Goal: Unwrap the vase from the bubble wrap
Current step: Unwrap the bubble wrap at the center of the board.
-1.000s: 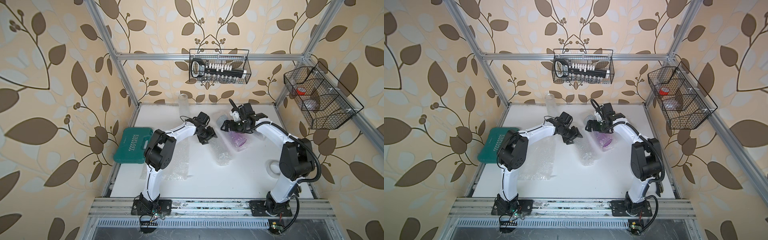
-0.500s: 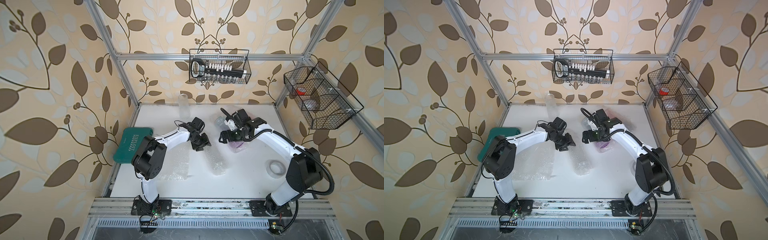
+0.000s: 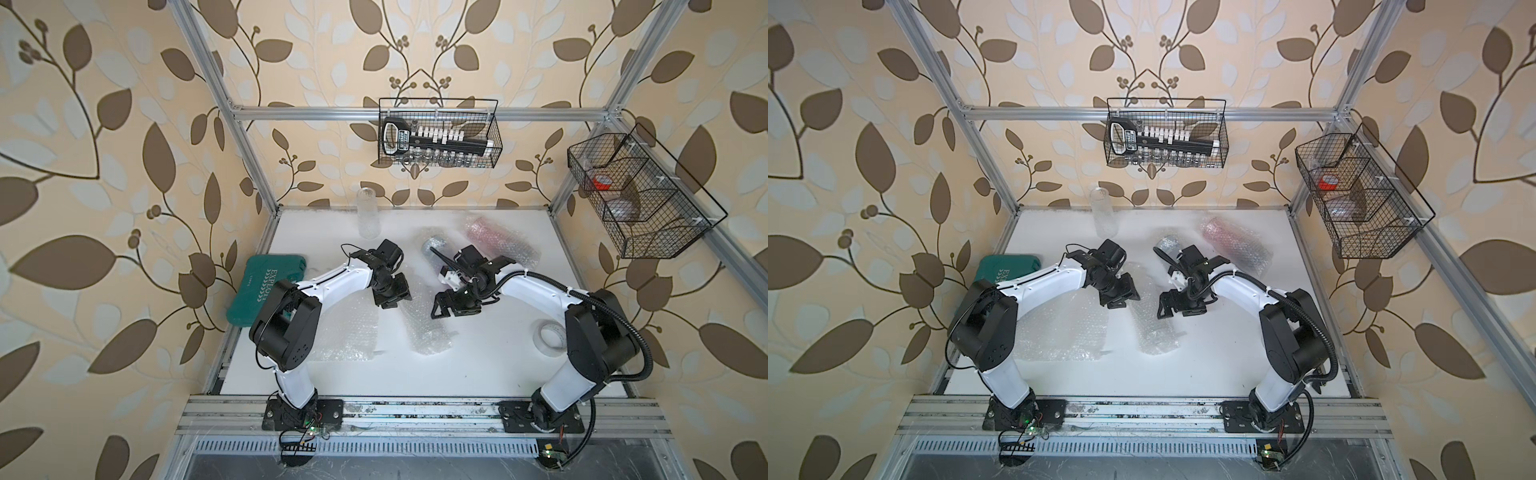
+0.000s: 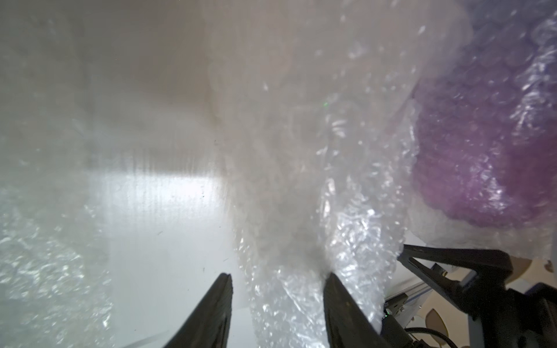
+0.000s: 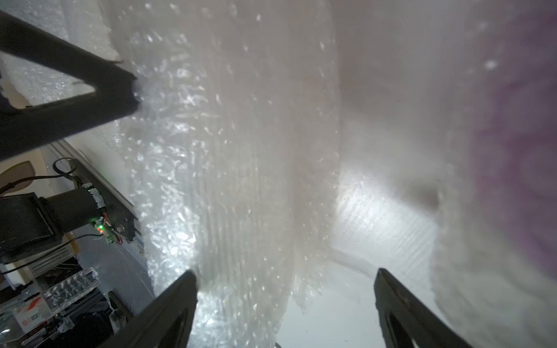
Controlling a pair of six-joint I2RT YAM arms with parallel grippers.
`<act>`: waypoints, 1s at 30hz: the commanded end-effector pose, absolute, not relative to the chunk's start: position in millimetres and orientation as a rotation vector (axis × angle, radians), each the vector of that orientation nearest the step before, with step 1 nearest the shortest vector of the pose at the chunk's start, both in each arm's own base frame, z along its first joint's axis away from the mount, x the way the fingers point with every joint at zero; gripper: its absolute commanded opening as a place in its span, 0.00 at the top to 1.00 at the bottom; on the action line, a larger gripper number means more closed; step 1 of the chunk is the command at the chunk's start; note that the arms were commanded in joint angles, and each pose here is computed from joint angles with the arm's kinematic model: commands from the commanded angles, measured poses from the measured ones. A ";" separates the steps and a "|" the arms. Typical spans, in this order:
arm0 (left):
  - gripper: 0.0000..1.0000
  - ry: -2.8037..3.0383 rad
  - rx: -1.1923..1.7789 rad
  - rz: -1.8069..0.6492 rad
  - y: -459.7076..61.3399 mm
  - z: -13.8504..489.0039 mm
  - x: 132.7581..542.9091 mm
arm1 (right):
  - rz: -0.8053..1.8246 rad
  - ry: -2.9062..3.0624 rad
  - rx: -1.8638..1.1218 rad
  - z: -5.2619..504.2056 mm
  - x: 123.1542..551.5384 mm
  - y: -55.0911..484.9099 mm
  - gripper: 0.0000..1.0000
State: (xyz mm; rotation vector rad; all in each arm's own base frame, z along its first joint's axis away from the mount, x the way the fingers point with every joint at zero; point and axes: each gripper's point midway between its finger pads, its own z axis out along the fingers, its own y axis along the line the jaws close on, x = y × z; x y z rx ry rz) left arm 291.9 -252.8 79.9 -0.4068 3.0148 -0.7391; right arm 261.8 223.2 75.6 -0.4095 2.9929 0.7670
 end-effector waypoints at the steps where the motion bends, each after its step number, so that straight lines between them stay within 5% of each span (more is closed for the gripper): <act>1: 0.51 3.244 -0.435 -0.420 -210.1 37.7 234.8 | 0.806 2.991 -0.479 72.4 259.8 237.3 0.12; 14: 0.43 3.192 -0.337 -0.359 -189.0 76.0 226.3 | 0.866 2.941 -0.711 76.6 248.9 295.6 0.41; 21: 0.02 3.080 -0.401 -0.637 -183.6 119.9 232.2 | 0.978 2.834 -0.800 97.6 244.3 317.0 0.37; 30: 0.07 2.991 -0.521 -0.800 -225.0 112.7 294.3 | 1.083 2.777 -0.805 110.4 242.5 326.1 0.36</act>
